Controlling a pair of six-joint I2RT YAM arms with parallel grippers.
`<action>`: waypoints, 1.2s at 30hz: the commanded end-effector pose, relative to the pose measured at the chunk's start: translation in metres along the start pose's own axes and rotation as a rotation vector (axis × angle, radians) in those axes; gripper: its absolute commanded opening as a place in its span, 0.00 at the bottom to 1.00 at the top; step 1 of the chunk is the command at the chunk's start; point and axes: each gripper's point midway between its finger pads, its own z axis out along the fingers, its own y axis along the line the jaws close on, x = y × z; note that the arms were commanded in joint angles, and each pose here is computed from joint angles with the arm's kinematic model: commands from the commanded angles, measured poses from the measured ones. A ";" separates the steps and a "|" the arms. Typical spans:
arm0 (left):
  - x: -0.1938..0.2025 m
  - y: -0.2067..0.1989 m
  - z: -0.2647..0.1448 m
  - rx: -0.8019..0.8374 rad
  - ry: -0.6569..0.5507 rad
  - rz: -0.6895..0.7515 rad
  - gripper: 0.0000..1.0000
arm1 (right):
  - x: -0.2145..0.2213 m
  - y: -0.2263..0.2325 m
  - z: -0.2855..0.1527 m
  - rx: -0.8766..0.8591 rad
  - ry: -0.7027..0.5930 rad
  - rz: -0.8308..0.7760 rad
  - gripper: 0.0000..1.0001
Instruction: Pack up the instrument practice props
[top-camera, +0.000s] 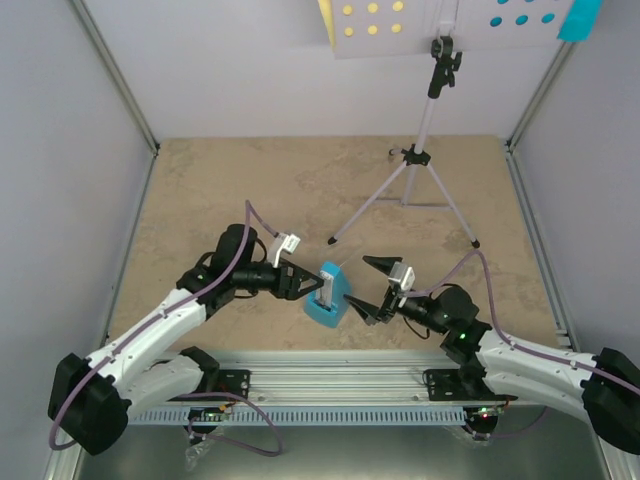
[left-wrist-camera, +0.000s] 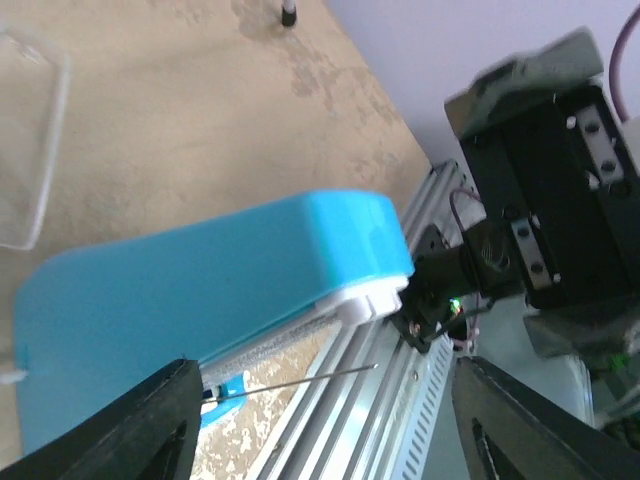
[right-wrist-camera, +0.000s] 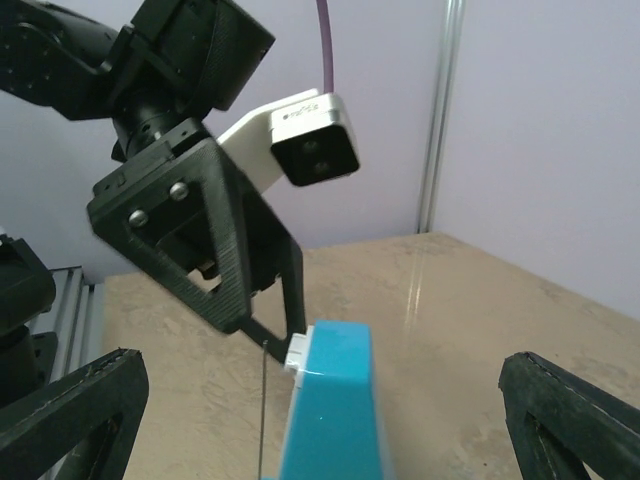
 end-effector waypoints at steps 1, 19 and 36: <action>-0.029 -0.007 -0.018 -0.105 -0.094 0.102 0.73 | -0.007 0.003 -0.002 0.016 -0.039 -0.061 0.98; -0.198 -0.016 -0.090 -0.508 -0.610 0.357 0.99 | 0.017 0.006 0.028 0.056 0.074 -0.029 0.98; -0.181 0.030 -0.078 -0.606 -0.500 0.322 0.99 | 0.051 -0.008 0.061 0.161 0.256 -0.053 0.98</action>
